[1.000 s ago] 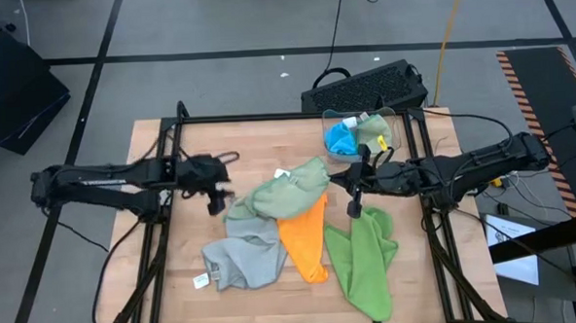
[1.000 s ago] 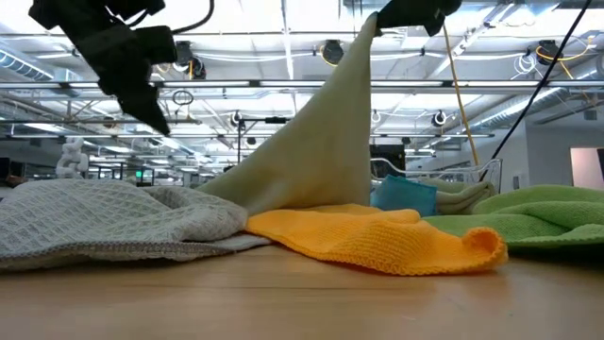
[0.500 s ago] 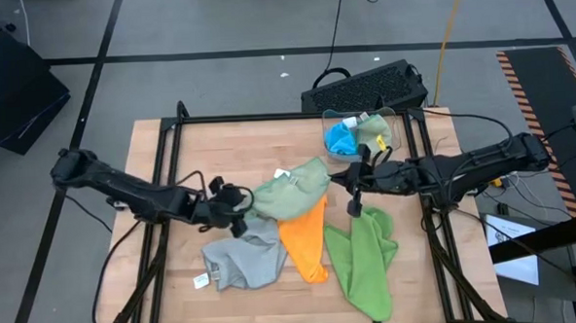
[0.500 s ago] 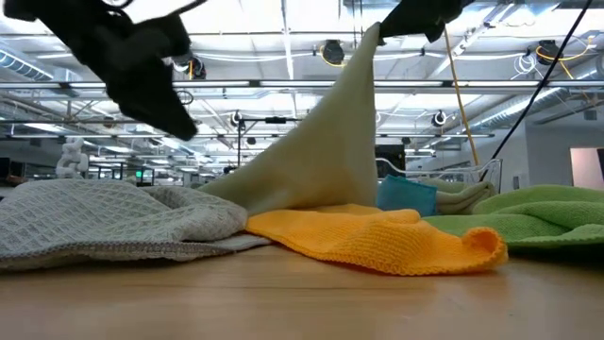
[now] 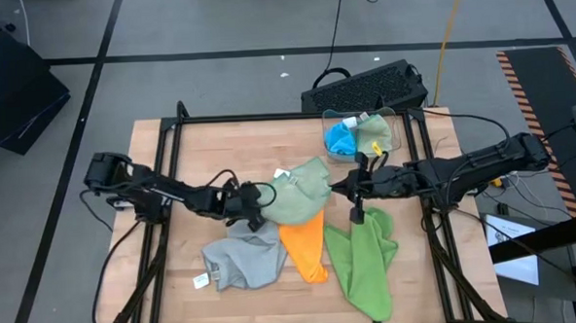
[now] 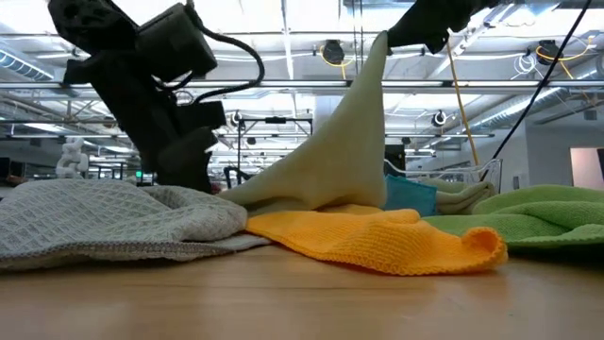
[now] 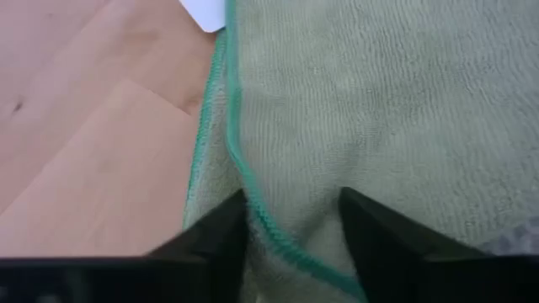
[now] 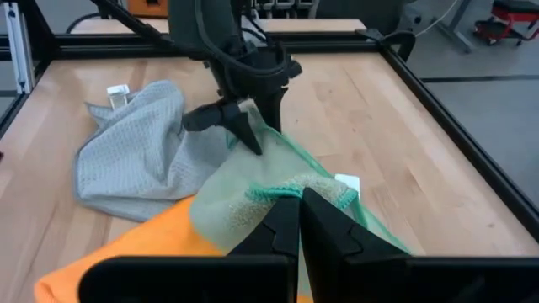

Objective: Fold microfiber towels
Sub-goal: Fold the light green microfiber towel

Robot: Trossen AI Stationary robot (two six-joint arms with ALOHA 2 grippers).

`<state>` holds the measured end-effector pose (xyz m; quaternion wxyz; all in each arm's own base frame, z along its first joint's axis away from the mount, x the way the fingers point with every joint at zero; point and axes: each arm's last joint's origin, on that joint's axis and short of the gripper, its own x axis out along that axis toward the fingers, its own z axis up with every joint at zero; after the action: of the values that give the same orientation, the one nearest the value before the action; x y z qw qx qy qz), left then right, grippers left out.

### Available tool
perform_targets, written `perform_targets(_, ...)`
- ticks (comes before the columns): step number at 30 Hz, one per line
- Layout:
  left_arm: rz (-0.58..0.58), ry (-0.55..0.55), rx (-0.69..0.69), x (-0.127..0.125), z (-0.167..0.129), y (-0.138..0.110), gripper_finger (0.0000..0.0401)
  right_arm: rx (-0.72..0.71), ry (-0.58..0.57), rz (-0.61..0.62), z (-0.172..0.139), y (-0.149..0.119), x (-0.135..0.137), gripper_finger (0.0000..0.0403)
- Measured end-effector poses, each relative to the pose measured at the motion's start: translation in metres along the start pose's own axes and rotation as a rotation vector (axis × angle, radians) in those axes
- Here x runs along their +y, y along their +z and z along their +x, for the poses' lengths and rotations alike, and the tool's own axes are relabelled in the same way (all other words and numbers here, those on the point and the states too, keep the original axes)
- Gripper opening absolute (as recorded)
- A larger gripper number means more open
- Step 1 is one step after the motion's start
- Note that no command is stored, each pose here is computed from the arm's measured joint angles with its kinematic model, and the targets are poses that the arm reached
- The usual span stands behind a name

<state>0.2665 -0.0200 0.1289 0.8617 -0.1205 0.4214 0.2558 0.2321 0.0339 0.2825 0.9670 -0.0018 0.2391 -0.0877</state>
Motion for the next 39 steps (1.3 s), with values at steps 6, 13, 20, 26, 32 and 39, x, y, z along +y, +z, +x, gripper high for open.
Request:
perform_targets(6, 0.089, -0.067, 0.0, -0.008, -0.014, -0.002, 0.0015, 0.05, 0.041, 0.014, -0.004, -0.006, 0.01, 0.0)
perform_targets(13, 0.276, -0.213, -0.097, -0.034, -0.054, -0.012, 0.0006, 0.089, 0.17, 0.046, -0.013, -0.013, 0.033, 0.0)
perform_targets(20, 0.457, -0.347, -0.125, -0.064, -0.075, -0.039, 0.005, 0.107, 0.231, 0.121, -0.013, -0.036, 0.049, 0.0)
perform_targets(26, 0.431, -0.536, -0.043, -0.082, -0.094, -0.062, 0.0137, 0.123, 0.266, 0.198, -0.008, -0.067, 0.056, 0.0)
perform_targets(32, 0.402, -0.603, -0.016, -0.092, -0.109, -0.081, 0.0224, 0.143, 0.279, 0.261, -0.007, -0.089, 0.059, 0.0)
perform_targets(39, 0.364, -0.558, -0.129, -0.097, -0.118, -0.085, 0.0273, 0.165, 0.284, 0.271, -0.008, -0.096, 0.061, 0.0)
